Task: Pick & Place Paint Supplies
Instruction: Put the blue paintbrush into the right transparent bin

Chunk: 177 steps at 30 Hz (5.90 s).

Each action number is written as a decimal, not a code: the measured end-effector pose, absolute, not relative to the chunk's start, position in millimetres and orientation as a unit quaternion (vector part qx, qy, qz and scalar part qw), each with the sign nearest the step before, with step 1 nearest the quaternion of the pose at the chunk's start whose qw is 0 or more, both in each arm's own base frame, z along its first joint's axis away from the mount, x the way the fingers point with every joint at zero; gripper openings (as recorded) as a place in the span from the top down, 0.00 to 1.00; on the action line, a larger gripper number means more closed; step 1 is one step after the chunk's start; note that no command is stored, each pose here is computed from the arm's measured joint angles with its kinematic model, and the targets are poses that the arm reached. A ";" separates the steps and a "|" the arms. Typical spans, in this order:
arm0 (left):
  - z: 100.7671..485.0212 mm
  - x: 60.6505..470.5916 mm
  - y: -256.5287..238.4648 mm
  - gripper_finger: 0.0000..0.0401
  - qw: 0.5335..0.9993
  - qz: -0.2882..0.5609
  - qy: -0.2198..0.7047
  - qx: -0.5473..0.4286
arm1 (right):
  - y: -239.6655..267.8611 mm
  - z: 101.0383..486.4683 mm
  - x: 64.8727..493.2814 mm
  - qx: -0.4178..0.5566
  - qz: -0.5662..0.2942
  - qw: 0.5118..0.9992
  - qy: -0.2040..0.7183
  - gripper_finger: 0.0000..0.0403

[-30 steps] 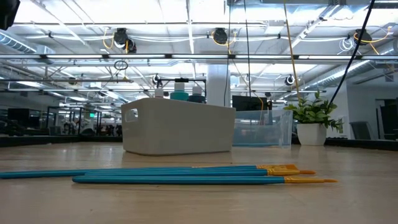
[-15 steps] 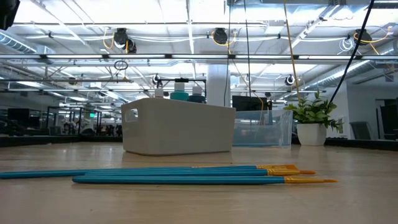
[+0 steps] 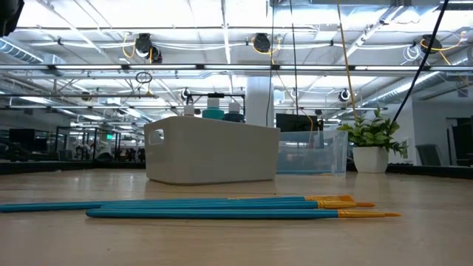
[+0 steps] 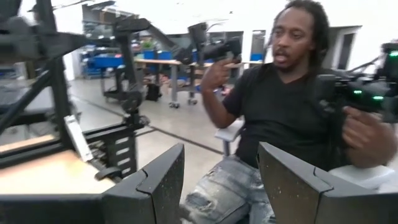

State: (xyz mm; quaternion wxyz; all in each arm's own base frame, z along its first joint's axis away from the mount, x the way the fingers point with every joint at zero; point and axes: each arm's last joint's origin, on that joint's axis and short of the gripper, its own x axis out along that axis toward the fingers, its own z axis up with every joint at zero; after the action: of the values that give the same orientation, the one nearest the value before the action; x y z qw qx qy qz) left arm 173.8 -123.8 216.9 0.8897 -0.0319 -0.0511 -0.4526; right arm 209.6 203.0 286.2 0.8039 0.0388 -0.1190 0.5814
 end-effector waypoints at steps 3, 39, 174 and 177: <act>216.0 175.0 -123.0 0.48 0.900 -0.432 -0.045 -0.035 | 206.0 286.0 206.8 0.040 0.587 0.800 -0.118 0.52; 216.1 175.4 -122.7 0.48 0.903 -0.424 -0.042 -0.044 | 203.4 281.2 211.6 0.007 0.565 0.817 -0.113 1.00; 103.0 285.7 -194.9 1.00 0.850 0.045 0.523 -0.039 | 182.9 253.5 235.0 -0.037 0.212 0.976 0.030 0.65; 108.2 285.6 -193.9 1.00 0.856 0.043 0.514 -0.034 | 182.8 253.4 235.0 -0.038 0.211 0.976 0.030 0.65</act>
State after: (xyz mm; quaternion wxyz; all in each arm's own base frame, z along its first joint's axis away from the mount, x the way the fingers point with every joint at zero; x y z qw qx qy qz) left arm 285.6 -193.9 108.2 0.8562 -0.0342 0.5137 0.0430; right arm 235.0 182.8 253.4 0.9762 -0.0376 0.0297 0.2115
